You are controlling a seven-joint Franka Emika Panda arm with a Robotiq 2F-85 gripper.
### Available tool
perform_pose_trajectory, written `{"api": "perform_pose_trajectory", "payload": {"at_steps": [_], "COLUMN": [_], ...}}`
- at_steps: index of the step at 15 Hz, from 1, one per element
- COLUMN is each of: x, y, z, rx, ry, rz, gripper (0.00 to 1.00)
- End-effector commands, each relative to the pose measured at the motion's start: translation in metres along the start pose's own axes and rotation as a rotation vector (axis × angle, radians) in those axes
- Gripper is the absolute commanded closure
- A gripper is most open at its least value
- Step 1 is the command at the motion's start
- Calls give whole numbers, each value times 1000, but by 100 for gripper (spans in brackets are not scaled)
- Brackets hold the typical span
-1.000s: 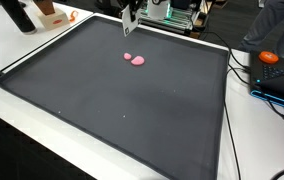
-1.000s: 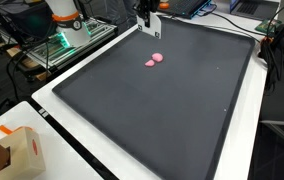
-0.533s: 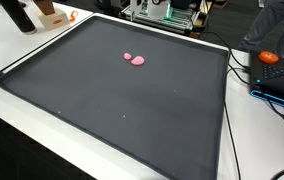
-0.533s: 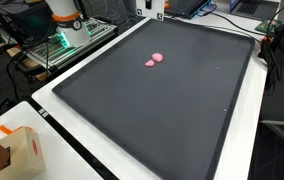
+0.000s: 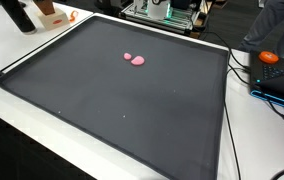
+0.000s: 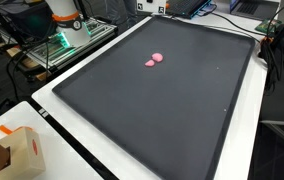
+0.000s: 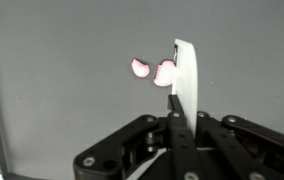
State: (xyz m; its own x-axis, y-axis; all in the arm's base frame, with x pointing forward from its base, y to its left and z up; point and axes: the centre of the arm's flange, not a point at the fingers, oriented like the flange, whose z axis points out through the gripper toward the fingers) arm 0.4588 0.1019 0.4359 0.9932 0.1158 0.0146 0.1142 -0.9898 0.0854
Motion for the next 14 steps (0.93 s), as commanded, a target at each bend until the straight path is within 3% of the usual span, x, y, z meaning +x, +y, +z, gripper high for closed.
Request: {"api": "perform_pose_trajectory", "payload": {"at_steps": [1, 5, 14], "x": [0, 13, 23], "y": [0, 13, 60], "z": [0, 25, 113], "rx": [0, 1, 85], "ry": [0, -9, -76], "rz": [0, 3, -29], "gripper": [96, 99, 99]}}
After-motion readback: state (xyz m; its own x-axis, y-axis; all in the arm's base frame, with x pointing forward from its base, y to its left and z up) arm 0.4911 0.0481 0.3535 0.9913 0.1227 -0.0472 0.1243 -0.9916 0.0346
